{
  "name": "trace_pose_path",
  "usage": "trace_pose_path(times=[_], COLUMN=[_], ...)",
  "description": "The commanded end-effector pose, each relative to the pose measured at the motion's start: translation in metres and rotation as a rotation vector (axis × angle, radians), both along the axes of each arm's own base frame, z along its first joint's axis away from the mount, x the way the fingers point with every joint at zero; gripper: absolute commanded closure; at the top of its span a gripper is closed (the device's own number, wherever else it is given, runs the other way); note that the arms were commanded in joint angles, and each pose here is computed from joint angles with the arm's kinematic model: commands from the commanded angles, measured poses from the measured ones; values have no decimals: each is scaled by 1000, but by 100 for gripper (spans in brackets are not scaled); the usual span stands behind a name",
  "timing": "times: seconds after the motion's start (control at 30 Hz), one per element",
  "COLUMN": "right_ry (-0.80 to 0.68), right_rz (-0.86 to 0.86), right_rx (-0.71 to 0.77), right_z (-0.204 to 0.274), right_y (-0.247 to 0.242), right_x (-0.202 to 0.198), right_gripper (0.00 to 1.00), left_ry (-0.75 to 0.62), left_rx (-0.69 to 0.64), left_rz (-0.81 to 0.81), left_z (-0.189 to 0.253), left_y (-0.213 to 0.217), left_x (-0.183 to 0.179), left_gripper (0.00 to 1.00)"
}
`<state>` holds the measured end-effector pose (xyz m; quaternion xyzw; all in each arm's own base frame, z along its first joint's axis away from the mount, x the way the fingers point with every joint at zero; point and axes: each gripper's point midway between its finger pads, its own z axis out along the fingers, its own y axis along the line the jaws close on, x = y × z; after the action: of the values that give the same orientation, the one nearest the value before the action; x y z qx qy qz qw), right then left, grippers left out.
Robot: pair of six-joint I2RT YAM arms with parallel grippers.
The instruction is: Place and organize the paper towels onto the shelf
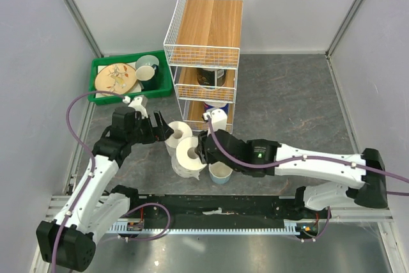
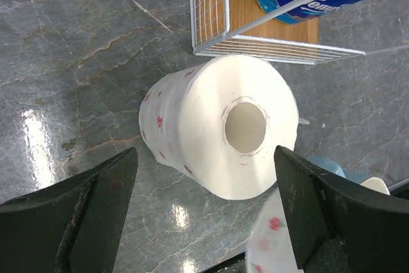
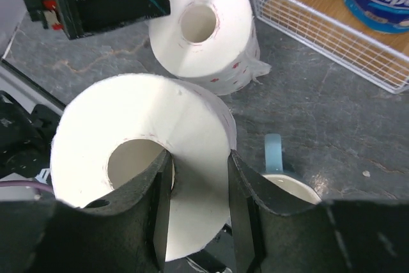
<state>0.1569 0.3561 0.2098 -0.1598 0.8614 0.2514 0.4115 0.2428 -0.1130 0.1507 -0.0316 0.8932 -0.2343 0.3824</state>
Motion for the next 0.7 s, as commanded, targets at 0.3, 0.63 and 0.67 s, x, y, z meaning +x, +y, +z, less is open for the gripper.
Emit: trace_pose_path(times=[0.3, 0.63, 0.67], right_ry=[-194, -216, -217], right_rz=[-306, -408, -412], right_rx=[143, 199, 193], right_z=[117, 133, 132], right_y=[-121, -175, -178], right_x=[19, 16, 16], right_gripper=[57, 58, 58], left_ry=[-16, 9, 17], left_rx=[41, 153, 166], left_rz=[-64, -9, -5], left_z=[-7, -22, -24], left_y=[-11, -9, -8], left_x=[9, 15, 15], left_gripper=[12, 15, 15])
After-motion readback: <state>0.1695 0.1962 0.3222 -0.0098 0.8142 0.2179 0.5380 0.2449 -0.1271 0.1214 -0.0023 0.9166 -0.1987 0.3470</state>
